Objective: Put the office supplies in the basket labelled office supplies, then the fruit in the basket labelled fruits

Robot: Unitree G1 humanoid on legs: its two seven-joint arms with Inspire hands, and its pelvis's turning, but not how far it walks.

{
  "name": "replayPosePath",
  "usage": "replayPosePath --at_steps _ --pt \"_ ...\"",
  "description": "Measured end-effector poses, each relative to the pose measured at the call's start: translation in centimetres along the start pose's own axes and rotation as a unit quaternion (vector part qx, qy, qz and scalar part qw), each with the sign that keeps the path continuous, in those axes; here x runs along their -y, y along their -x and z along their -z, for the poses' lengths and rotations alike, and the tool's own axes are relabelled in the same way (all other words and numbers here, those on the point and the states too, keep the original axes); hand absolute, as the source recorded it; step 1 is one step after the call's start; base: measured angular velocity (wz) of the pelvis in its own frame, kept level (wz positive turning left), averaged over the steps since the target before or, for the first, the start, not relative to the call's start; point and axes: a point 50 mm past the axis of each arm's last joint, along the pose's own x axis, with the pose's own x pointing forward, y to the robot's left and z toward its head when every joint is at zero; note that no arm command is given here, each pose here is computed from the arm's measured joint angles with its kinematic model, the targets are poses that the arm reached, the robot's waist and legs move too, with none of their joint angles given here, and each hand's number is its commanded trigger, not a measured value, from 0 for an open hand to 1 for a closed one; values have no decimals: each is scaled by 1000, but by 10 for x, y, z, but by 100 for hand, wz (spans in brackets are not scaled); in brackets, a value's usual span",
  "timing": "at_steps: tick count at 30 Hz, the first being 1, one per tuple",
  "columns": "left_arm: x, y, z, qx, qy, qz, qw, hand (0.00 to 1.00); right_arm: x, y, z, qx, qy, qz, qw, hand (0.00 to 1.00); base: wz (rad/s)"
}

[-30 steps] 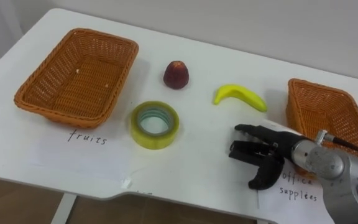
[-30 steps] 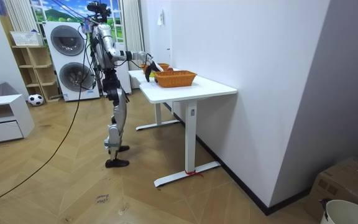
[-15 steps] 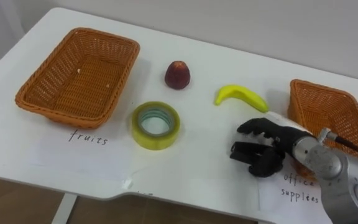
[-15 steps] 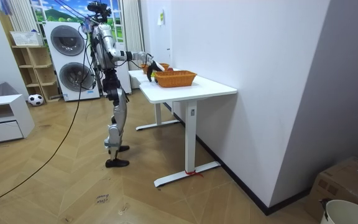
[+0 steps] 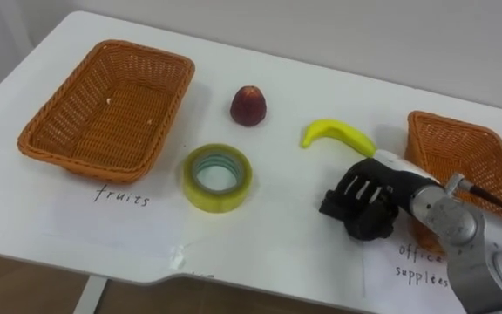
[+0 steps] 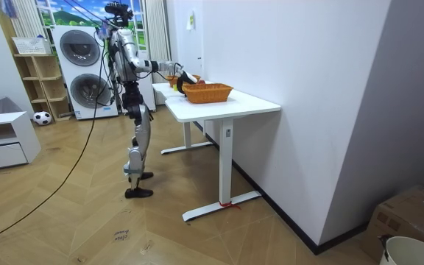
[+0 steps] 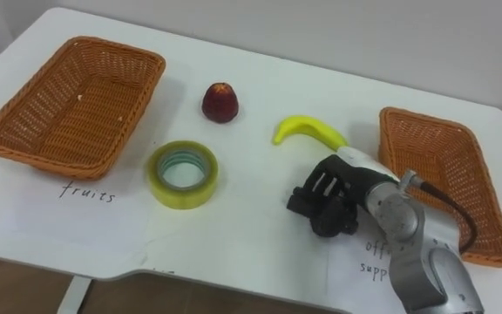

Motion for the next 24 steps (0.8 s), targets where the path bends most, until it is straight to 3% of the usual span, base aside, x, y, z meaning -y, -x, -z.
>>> replayPosePath --at_steps 16,24 --pt "-1 0 3 -4 -2 0 1000 0 -3 -1 -3 9 -2 4 1000 100 -1" --pt "0 0 3 -1 9 1 1000 0 10 6 -10 36 7 42 998 100 0"
